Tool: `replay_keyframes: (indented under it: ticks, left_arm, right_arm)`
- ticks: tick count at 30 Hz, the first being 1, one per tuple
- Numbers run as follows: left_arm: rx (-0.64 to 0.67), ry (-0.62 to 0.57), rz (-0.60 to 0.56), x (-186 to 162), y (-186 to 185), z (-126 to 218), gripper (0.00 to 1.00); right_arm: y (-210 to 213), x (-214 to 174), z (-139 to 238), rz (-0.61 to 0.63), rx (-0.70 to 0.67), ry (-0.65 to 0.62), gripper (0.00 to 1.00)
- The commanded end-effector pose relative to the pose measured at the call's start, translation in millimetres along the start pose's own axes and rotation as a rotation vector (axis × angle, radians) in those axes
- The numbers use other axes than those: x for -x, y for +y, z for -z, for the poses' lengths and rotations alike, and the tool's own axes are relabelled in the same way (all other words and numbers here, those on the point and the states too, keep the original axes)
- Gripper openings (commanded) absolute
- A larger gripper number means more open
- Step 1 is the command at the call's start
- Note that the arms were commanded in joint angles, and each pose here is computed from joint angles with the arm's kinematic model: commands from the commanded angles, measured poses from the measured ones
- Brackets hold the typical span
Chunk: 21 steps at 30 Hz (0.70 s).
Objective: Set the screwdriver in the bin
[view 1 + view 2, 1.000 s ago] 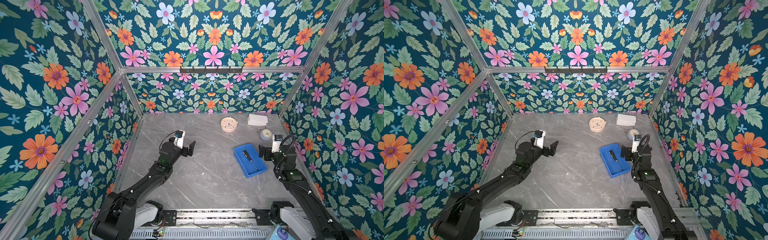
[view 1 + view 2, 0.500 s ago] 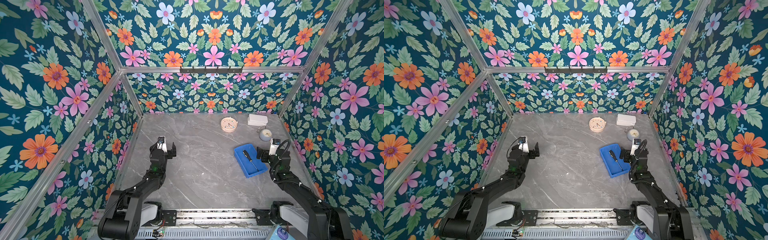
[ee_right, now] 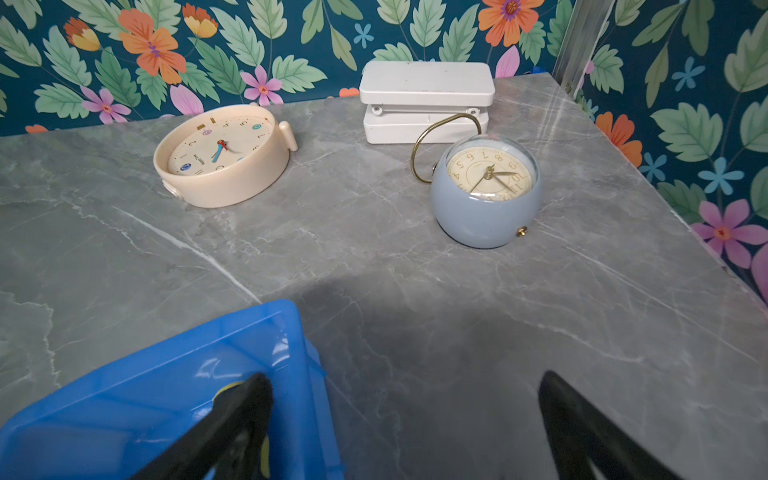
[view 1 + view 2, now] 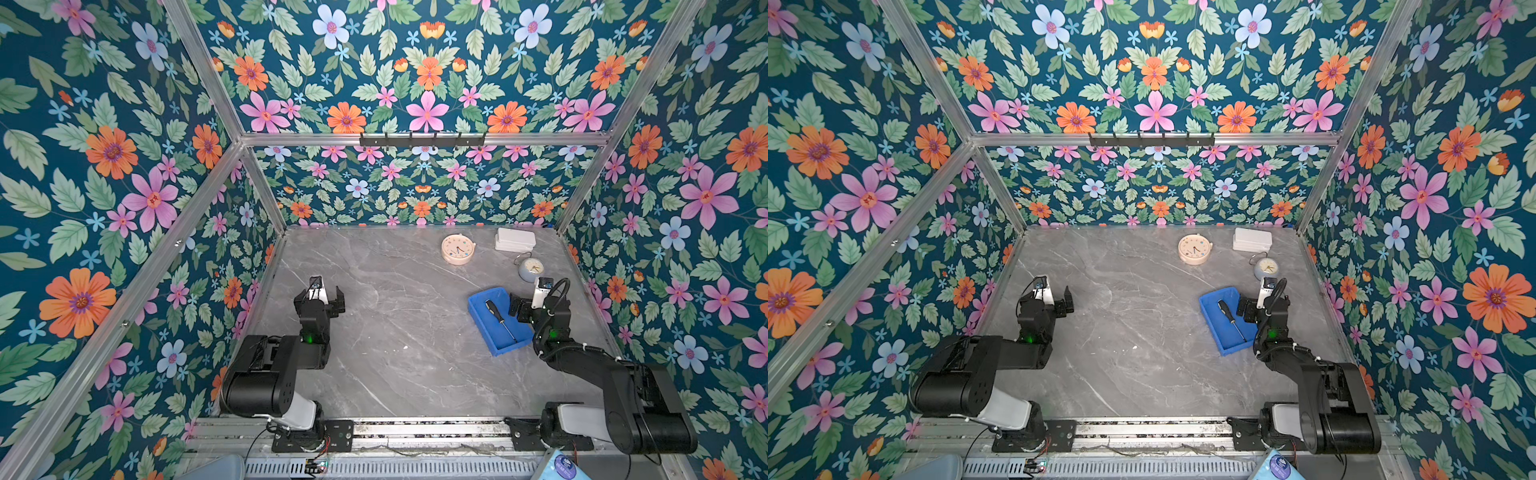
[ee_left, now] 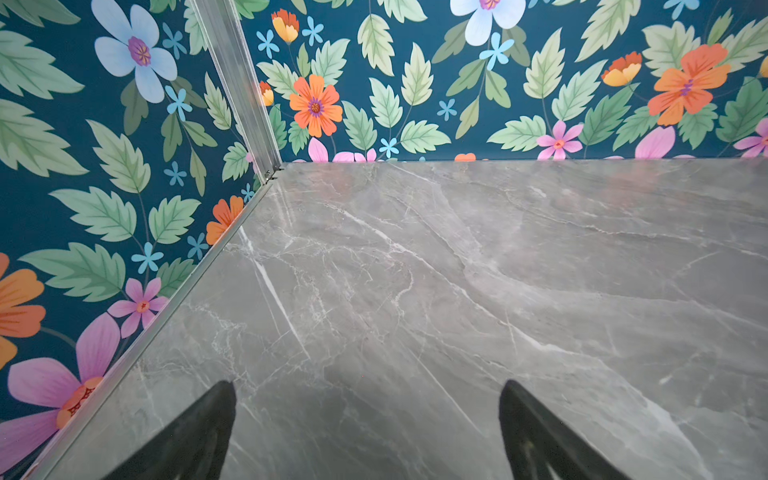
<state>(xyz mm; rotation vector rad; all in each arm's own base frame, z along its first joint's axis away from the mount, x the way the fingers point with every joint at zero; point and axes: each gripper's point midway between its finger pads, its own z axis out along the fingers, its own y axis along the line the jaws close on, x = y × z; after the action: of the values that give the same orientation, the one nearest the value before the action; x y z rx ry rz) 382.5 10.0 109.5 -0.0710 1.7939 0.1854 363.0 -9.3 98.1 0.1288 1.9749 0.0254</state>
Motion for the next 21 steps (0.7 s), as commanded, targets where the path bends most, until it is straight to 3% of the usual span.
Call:
replay_keyframes:
  ticks: [1, 21]
  left_arm:
    - [0.020, -0.071, 0.023, 13.6, 5.2, -0.3, 1.00]
    - [0.003, -0.061, 0.057, 4.8, 10.1, -6.1, 1.00]
  right_arm:
    - [1.8, 14.5, -4.1, 0.018, 0.007, -0.060, 0.99]
    - [-2.3, 3.7, -13.7, -0.002, 0.017, -0.045, 0.99]
